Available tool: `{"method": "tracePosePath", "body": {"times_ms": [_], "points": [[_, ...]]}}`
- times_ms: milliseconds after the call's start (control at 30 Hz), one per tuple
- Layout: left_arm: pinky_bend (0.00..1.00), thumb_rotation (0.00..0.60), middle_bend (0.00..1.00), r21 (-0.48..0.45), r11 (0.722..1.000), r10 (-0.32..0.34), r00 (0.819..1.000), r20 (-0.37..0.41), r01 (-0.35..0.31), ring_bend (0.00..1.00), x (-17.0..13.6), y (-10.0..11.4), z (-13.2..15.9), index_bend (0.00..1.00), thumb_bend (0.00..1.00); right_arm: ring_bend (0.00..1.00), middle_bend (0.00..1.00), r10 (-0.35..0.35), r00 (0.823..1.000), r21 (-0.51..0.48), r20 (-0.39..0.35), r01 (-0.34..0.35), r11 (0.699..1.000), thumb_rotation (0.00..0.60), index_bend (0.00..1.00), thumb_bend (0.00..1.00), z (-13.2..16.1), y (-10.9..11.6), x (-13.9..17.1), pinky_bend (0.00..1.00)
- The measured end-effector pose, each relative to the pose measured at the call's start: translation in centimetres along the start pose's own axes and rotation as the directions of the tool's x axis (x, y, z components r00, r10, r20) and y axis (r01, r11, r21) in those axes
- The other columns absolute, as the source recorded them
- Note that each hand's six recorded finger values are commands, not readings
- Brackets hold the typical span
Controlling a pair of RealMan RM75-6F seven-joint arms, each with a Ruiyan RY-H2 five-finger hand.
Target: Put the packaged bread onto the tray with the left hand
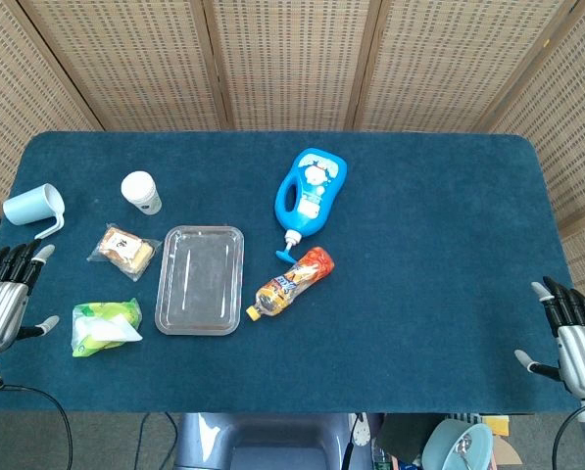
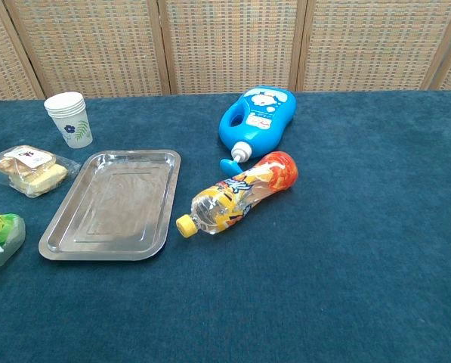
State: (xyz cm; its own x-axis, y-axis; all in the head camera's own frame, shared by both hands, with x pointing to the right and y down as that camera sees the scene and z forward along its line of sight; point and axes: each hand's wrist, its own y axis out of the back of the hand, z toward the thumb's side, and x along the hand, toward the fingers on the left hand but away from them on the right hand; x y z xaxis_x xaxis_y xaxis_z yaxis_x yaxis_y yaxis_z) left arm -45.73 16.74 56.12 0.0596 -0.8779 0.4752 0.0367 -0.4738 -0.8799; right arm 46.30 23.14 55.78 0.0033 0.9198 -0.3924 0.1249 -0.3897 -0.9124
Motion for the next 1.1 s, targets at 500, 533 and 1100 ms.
{"method": "tracePosePath", "body": {"times_ms": [500, 533, 1100], "points": [[0.0, 0.6, 0.0, -0.182, 0.95, -0.257, 0.966, 0.015, 0.255, 0.0, 5.5, -0.6, -0.3, 0.0, 0.23, 0.0, 0.0, 0.017, 0.999, -0.017, 0.043, -0.016, 1.0, 0.6, 0.0, 0.18, -1.9, -0.4, -1.3, 0.0], [0.0, 0.6, 0.0, -0.183, 0.948, -0.263, 0.965, 0.014, 0.261, 0.0, 5.9, -0.5, -0.4, 0.0, 0.23, 0.0, 0.0, 0.018, 0.999, -0.019, 0.046, -0.017, 1.0, 0.6, 0.0, 0.18, -2.0, -0.5, -1.4, 0.0], [0.0, 0.6, 0.0, -0.08, 0.931, -0.355, 0.934, 0.032, 0.357, 0.0, 11.8, -2.8, 0.7, 0.0, 0.24, 0.0, 0.0, 0.015, 0.997, -0.016, 0.076, -0.014, 1.0, 0.6, 0.0, 0.18, -2.8, -1.2, -1.8, 0.0]]}}
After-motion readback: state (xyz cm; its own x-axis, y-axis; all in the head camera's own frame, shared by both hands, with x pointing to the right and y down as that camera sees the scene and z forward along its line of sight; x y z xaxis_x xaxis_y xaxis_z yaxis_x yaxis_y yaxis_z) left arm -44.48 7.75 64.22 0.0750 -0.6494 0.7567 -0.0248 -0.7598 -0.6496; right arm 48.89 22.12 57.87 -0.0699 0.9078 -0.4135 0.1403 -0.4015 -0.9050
